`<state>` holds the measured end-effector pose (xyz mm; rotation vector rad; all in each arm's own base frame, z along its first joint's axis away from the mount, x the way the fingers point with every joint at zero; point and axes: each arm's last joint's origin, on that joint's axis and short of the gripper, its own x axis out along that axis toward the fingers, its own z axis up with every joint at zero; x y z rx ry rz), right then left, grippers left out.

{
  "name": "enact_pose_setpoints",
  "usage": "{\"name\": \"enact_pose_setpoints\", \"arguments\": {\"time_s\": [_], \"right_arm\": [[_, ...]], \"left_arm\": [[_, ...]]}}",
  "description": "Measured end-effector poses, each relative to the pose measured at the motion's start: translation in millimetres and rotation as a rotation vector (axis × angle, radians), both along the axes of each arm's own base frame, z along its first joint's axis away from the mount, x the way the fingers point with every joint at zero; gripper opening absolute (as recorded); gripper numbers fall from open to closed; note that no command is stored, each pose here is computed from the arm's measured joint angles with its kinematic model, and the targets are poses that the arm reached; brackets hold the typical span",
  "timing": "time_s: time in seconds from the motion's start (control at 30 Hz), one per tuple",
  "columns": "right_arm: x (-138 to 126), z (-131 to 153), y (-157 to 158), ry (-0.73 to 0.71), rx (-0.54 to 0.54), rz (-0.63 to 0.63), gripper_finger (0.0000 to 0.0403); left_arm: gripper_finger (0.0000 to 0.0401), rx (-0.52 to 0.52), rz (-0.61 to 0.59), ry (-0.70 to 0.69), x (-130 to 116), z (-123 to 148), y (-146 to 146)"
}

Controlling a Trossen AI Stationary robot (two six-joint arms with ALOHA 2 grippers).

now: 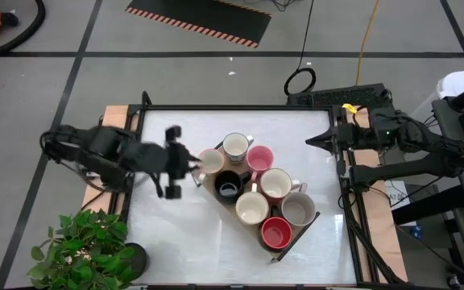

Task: Place coffee mugs
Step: Return to Home Position

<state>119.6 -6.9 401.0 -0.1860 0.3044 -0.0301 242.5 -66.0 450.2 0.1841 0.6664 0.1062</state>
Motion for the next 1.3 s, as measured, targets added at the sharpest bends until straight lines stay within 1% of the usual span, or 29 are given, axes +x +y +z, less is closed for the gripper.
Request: {"name": "enact_pose_setpoints", "arguments": {"time_s": [0.13,0.23,0.3,0.4,0.57,0.63,0.8,0.87,0.97,1.1,1.23,1.3], "right_arm": [[1,4,0,-0.044,-0.019,0.005,0.0000],[1,6,0,-0.061,-0.068,0.021,0.0000],[1,6,0,-0.063,-0.101,0.030,0.0000],[2,6,0,-0.064,-0.127,0.032,0.0000],[7,-5,0,-0.040,-0.133,0.037,0.0000],[11,-11,0,-0.062,-0.135,0.041,0.0000],[19,-23,-1,-0.219,-0.168,0.036,0.0000],[20,-31,-1,-0.262,-0.163,0.030,0.0000],[19,-50,-1,-0.277,-0.132,0.022,0.0000],[17,-75,-1,-0.286,-0.095,0.015,0.0000],[14,-95,-1,-0.292,-0.072,0.011,0.0000],[13,-102,-1,-0.289,-0.054,0.007,0.0000]], "left_arm": [[0.0078,0.031,-0.047,-0.047,-25,14,20],[0.0074,0.027,-0.084,-0.074,-45,17,35],[0.0057,0.021,-0.107,-0.103,-57,18,43],[0.0014,0.015,-0.133,-0.174,-75,18,53],[0.0004,0.031,-0.152,-0.250,-99,8,63],[0.0004,0.043,-0.164,-0.282,-103,1,65],[0.0003,0.044,-0.222,-0.376,-105,-23,70],[0.0002,0.026,-0.218,-0.395,-103,-35,71],[0.0002,0.003,-0.195,-0.420,-102,-51,72],[0.0002,-0.016,-0.142,-0.429,-100,-72,75],[0.0002,-0.030,-0.017,-0.393,-99,-89,80],[0.0006,-0.017,0.025,-0.348,-98,-95,82]]}}
